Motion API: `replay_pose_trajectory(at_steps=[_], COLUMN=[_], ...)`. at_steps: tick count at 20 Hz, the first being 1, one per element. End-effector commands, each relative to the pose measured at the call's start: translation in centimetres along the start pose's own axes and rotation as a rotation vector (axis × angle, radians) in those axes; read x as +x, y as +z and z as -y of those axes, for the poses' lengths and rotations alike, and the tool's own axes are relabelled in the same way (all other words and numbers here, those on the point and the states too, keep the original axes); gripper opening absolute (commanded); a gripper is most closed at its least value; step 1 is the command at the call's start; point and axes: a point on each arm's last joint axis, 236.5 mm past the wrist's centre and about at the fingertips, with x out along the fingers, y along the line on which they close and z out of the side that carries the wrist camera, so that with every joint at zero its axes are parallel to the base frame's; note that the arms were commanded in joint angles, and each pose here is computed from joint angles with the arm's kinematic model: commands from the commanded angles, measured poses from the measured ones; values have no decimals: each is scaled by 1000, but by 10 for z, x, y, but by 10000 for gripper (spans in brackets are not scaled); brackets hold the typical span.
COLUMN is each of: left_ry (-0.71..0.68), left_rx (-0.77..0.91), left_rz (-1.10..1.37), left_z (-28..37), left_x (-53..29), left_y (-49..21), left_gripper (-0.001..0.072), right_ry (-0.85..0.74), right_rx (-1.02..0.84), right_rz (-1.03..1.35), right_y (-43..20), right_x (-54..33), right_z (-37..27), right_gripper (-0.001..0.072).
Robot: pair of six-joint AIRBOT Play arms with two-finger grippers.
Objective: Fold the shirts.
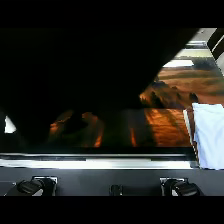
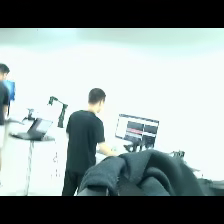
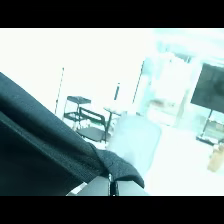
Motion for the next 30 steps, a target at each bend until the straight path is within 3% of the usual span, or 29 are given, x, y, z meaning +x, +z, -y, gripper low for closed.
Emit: replay_pose_trajectory(at_steps=[1, 4, 7, 12, 15, 17, 21, 22, 23, 24, 25, 27, 30], left_ry=[26, 108, 187, 224, 227, 178, 78, 60, 46, 45, 68, 275, 504], left_rx=[48, 104, 95, -4, -203, -398, -633, -644, -646, -652, -641, -591, -576], left_rz=[38, -15, -163, -686, -999, -1135, -1310, -1331, -1346, -1351, -1363, -1432, -1581], left_z=[-3, -34, -86, -190, -223, -213, -177, -173, -172, -176, -189, -234, -255], left_x=[-1, 13, 43, 79, 54, 37, 5, -1, -6, -11, -22, -67, -160], left_y=[14, -6, -71, -323, -491, -568, -617, -609, -596, -578, -557, -526, -516], left_gripper=[25, 25, 26, 26, 26, 28, 34, 193, 493, 662, 653, 497, 497], right_ry=[12, 18, 34, 207, 233, 218, 239, 232, 226, 225, 227, 243, 253], right_rx=[18, 13, 101, 224, 298, 352, 405, 401, 398, 395, 395, 395, 395], right_rz=[-31, -172, -541, -1293, -1495, -1595, -1700, -1685, -1669, -1661, -1665, -1689, -1708], right_y=[-3, -42, -145, -363, -488, -551, -597, -598, -598, -598, -598, -596, -595], right_x=[-5, 10, 27, 13, 0, -15, -29, -26, -22, -20, -21, -28, -32], right_z=[-4, -1, -1, -38, -64, -79, -96, -95, -93, -93, -93, -95, -96], right_gripper=[31, 31, 31, 31, 31, 32, 34, 34, 34, 35, 35, 35, 35])
